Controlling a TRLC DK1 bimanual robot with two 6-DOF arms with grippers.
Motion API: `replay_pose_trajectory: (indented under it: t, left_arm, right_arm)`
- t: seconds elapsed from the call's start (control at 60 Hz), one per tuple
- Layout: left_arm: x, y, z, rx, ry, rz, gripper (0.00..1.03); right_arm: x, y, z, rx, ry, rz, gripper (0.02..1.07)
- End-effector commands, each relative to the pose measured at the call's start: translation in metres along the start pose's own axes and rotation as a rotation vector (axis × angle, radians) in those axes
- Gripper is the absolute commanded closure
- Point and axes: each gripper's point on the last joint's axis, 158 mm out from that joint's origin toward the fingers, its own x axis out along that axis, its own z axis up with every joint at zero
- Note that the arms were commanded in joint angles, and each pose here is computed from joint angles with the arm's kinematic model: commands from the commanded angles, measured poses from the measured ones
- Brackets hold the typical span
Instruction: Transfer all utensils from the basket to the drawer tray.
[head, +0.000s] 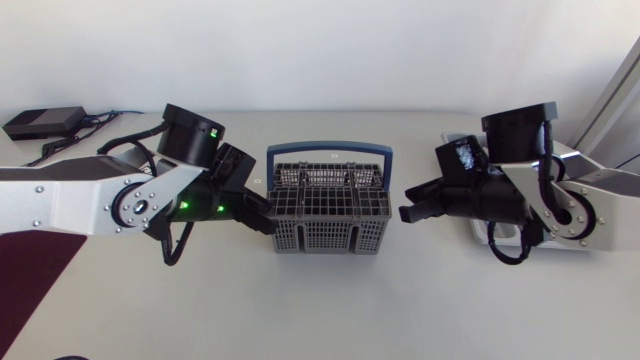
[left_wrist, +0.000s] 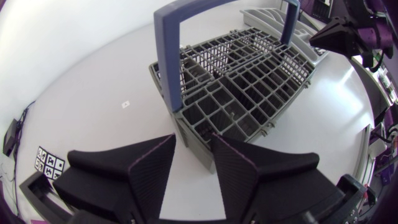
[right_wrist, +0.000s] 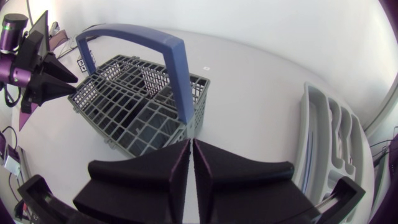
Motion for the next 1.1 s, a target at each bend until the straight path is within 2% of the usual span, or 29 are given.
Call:
replay_pose_trajectory:
  t: [0.0, 0.133, 0.4, 0.733, 1.083]
  left_arm:
    - [0.000, 0.008, 0.005, -0.022, -0.007, 0.016, 0.62]
    - [-0.013, 0.011, 0.008, -0.028, -0.037, 0.024, 0.61]
    - [-0.024, 0.016, 0.005, -0.034, -0.053, 0.035, 0.60]
    - [-0.014, 0.036, -0.027, -0.051, 0.023, 0.060, 0.60]
    - [0.002, 0.014, -0.027, -0.018, 0.047, 0.010, 0.60]
  right_arm:
    - [0.014, -0.003, -0.019, 0.000, 0.060, 0.003, 0.95]
    - [0.027, -0.003, -0.031, 0.007, 0.097, 0.009, 0.95]
    - [0.036, 0.018, -0.015, -0.016, 0.077, 0.035, 0.95]
    - [0.045, 0.023, -0.011, -0.023, 0.086, 0.035, 0.95]
    - [0.043, 0.023, -0.010, -0.024, 0.082, 0.030, 0.95]
